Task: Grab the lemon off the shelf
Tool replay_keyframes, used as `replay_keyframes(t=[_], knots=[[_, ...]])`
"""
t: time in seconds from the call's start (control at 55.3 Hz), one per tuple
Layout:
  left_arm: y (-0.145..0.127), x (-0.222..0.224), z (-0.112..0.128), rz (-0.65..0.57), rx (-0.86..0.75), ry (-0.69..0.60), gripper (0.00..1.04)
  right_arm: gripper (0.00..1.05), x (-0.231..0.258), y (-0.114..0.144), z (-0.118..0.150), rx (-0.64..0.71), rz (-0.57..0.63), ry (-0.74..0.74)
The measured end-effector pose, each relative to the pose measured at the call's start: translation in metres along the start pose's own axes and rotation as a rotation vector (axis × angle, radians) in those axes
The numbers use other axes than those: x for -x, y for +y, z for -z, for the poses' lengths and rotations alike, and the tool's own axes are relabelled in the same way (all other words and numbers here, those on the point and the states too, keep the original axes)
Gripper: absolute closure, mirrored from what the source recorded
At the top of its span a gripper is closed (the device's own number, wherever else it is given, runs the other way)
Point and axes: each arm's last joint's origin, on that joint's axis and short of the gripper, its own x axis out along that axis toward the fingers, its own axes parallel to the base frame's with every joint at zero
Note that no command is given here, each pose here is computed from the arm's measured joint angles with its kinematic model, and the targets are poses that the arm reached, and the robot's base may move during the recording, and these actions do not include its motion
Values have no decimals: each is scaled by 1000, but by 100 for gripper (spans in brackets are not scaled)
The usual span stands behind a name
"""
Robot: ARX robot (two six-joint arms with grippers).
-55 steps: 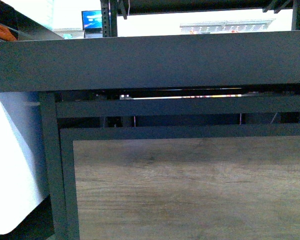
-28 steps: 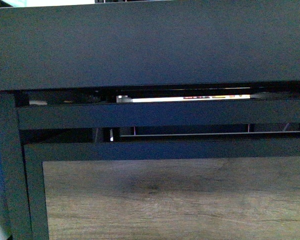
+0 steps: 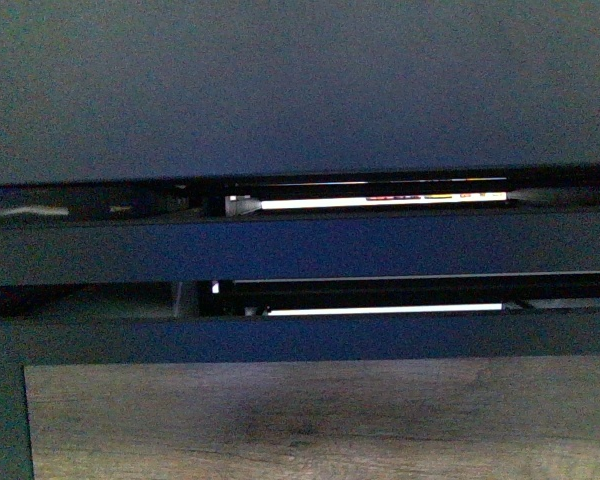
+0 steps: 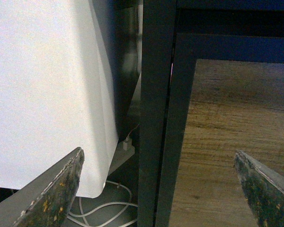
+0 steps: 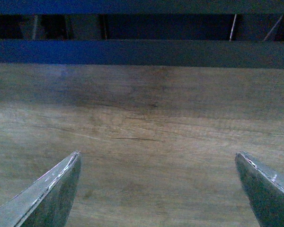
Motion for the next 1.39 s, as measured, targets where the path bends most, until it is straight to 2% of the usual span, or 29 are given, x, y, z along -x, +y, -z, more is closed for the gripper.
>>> replay_keyframes(t=[1.392], knots=[[0,0,0,0,0,0,8,7,0,0,0,-1,0,0]])
